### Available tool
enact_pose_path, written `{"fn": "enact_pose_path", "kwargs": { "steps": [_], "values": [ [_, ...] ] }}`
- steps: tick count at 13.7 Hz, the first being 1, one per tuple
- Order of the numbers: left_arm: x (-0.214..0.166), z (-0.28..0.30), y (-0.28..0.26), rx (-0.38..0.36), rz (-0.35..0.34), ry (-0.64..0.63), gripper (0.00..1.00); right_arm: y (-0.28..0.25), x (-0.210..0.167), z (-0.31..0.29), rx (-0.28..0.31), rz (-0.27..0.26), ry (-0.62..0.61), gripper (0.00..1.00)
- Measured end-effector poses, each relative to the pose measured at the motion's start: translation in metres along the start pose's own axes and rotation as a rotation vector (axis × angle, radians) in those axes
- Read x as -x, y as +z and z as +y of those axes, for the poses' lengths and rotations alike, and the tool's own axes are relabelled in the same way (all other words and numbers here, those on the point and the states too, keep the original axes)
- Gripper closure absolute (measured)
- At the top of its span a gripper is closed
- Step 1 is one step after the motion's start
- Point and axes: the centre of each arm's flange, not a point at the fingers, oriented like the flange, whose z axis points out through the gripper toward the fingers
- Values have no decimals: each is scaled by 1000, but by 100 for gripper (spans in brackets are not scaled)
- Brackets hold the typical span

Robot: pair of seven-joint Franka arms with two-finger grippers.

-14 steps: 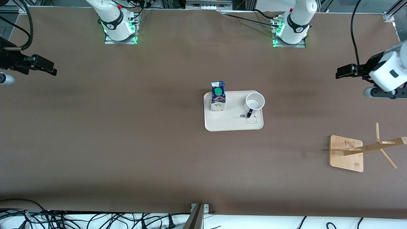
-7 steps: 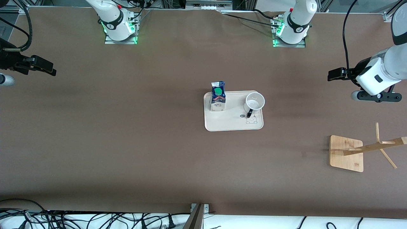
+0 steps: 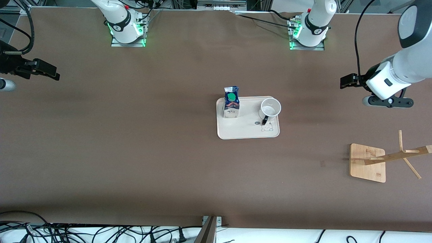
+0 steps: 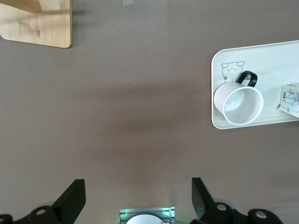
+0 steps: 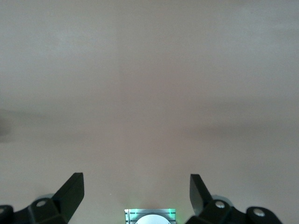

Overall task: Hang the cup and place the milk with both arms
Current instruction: 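Move the left gripper toward the white mug on the tray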

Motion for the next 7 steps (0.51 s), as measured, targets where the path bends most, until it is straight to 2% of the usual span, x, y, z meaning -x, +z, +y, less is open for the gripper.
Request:
{"fn": "enact_pose_path", "kwargs": {
  "steps": [7],
  "values": [
    [-7, 27, 45, -9, 65, 8, 0, 0, 0, 0, 0, -1, 0, 0]
  ]
}}
